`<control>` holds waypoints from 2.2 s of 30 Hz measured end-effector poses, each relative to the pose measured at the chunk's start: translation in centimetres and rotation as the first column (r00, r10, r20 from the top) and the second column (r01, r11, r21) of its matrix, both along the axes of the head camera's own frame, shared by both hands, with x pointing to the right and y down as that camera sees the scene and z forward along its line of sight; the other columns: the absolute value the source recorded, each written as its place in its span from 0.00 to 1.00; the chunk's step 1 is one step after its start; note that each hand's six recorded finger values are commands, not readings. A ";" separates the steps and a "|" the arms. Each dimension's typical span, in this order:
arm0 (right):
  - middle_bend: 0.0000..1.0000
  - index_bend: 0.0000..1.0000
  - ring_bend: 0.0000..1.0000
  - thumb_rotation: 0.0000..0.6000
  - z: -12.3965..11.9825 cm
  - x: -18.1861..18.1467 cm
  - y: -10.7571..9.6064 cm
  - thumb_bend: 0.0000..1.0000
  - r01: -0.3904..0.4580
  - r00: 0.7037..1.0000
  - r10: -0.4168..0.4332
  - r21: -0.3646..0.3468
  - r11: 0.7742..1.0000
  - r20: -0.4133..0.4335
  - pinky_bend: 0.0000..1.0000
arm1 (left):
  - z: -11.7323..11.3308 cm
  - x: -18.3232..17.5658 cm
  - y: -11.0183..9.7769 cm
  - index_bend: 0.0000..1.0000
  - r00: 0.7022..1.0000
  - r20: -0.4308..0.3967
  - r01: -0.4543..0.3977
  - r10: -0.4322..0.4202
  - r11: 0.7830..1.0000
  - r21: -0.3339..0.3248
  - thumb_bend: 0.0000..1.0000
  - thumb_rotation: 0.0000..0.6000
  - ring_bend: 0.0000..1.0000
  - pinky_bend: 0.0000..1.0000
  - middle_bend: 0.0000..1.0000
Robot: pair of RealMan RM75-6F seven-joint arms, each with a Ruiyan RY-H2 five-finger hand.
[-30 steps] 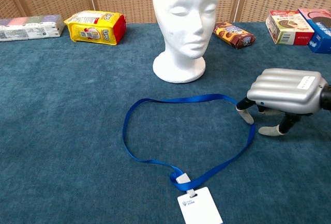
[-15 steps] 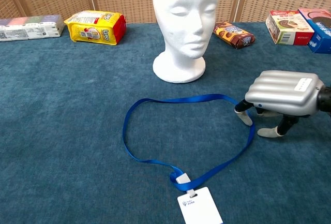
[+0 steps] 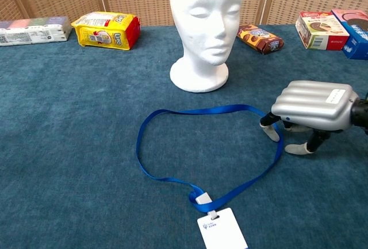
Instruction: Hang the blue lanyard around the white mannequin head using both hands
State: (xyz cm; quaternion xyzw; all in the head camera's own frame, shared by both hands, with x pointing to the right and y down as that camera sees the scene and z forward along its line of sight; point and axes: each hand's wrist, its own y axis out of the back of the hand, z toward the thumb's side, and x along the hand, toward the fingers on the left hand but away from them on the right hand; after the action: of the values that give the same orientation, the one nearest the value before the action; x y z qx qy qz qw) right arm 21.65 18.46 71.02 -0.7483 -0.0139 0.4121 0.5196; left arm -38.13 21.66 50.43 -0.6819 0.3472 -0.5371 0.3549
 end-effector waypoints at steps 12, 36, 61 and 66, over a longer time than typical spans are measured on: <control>1.00 0.53 1.00 0.91 0.2 -0.3 0.0 0.40 -0.008 1.000 0.008 -0.006 1.000 0.008 1.00 | 0.0 -0.2 0.0 0.26 1.000 0.003 0.001 -0.001 1.000 0.000 0.11 0.71 0.30 0.17 0.32; 1.00 0.58 1.00 0.98 0.5 -0.9 -0.2 0.43 -0.040 0.999 0.041 -0.020 0.999 0.031 1.00 | 0.0 -0.2 -0.1 0.25 1.000 0.008 -0.005 0.005 1.000 -0.001 0.11 0.72 0.30 0.17 0.32; 1.00 0.64 1.00 1.00 -0.1 -0.9 -0.3 0.46 -0.168 0.977 0.174 -0.059 0.984 0.125 1.00 | 1.2 2.4 -1.4 0.33 0.985 0.045 -0.167 0.165 0.985 0.036 0.12 0.71 0.43 0.29 0.44; 1.00 0.64 1.00 1.00 -0.3 -0.8 -0.3 0.46 -0.178 0.974 0.184 -0.057 0.982 0.129 1.00 | 2.2 4.4 -2.6 0.39 0.958 0.055 -0.286 0.282 0.955 0.077 0.12 0.72 0.56 0.42 0.58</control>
State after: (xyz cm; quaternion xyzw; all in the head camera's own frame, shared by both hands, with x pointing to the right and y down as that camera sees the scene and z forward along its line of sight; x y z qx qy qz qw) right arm 20.85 18.19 70.72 -0.7816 -0.1075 0.4066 0.4607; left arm -33.70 19.11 52.68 -0.6975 0.2602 -0.4799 0.4643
